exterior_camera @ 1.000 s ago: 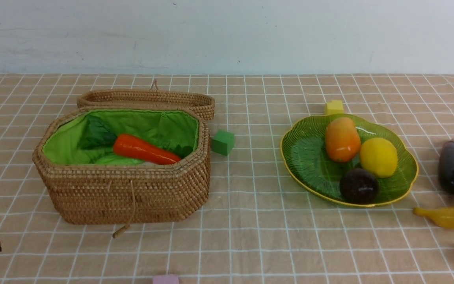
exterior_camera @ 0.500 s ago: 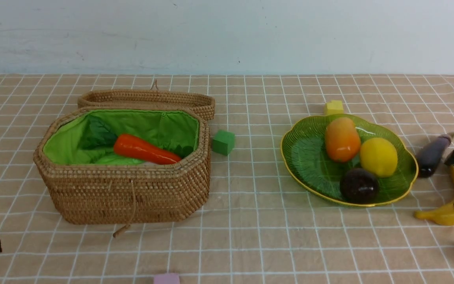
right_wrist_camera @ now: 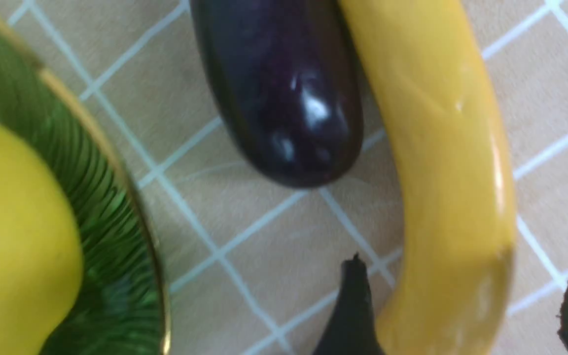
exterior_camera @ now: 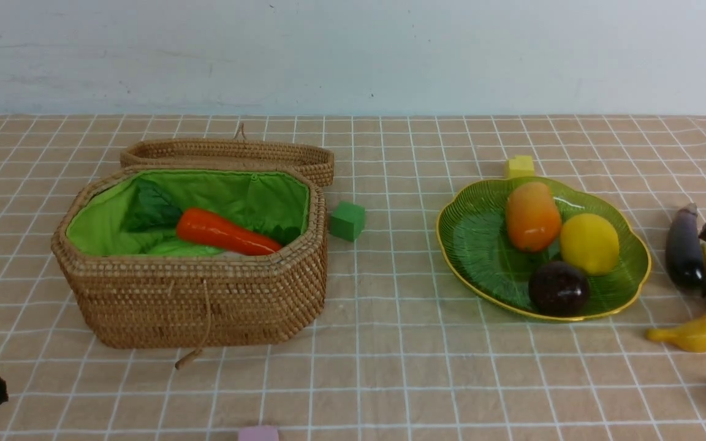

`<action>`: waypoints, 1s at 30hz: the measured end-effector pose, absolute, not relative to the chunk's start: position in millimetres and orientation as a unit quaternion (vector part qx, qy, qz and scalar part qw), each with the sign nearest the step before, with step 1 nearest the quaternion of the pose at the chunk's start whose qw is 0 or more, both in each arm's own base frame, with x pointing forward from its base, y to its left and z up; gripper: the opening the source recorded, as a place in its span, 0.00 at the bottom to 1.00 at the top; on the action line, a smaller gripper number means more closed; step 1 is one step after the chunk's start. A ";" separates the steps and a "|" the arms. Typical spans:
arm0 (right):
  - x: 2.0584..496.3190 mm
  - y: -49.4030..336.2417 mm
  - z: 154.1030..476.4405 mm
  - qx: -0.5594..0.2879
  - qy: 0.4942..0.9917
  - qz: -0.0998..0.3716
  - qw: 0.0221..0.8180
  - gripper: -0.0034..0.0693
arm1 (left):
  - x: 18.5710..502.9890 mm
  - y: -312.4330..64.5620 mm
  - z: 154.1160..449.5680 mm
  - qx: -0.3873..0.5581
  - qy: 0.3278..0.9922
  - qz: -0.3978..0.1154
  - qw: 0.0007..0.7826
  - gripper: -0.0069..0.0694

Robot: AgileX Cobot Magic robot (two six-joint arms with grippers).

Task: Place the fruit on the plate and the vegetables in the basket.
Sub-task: Use the right arm to grab a banana and put it into the right plate

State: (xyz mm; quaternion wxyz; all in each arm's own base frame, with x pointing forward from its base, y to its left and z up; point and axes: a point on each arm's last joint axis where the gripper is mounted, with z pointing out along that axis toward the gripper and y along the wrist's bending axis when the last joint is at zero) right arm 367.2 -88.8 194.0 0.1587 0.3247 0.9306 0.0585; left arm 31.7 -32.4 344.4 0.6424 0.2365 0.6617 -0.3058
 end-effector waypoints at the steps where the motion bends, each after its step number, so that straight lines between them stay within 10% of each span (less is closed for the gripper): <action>1: 368.9 -89.2 186.8 0.326 0.931 0.058 0.152 0.78 | 31.7 -32.4 344.4 0.236 0.662 -0.306 0.642 0.07; 17: 370.9 -90.8 166.6 0.305 0.944 0.047 0.118 0.49 | 31.7 -32.4 344.3 0.237 0.662 -0.306 0.642 0.08; 25: 342.4 -95.0 265.2 0.271 0.955 -0.024 0.116 0.49 | 31.7 -32.4 344.2 0.237 0.663 -0.305 0.642 0.09; 30: 351.1 -35.3 319.8 0.201 0.959 0.075 0.187 0.49 | 31.6 -32.4 344.0 0.237 0.663 -0.305 0.641 0.09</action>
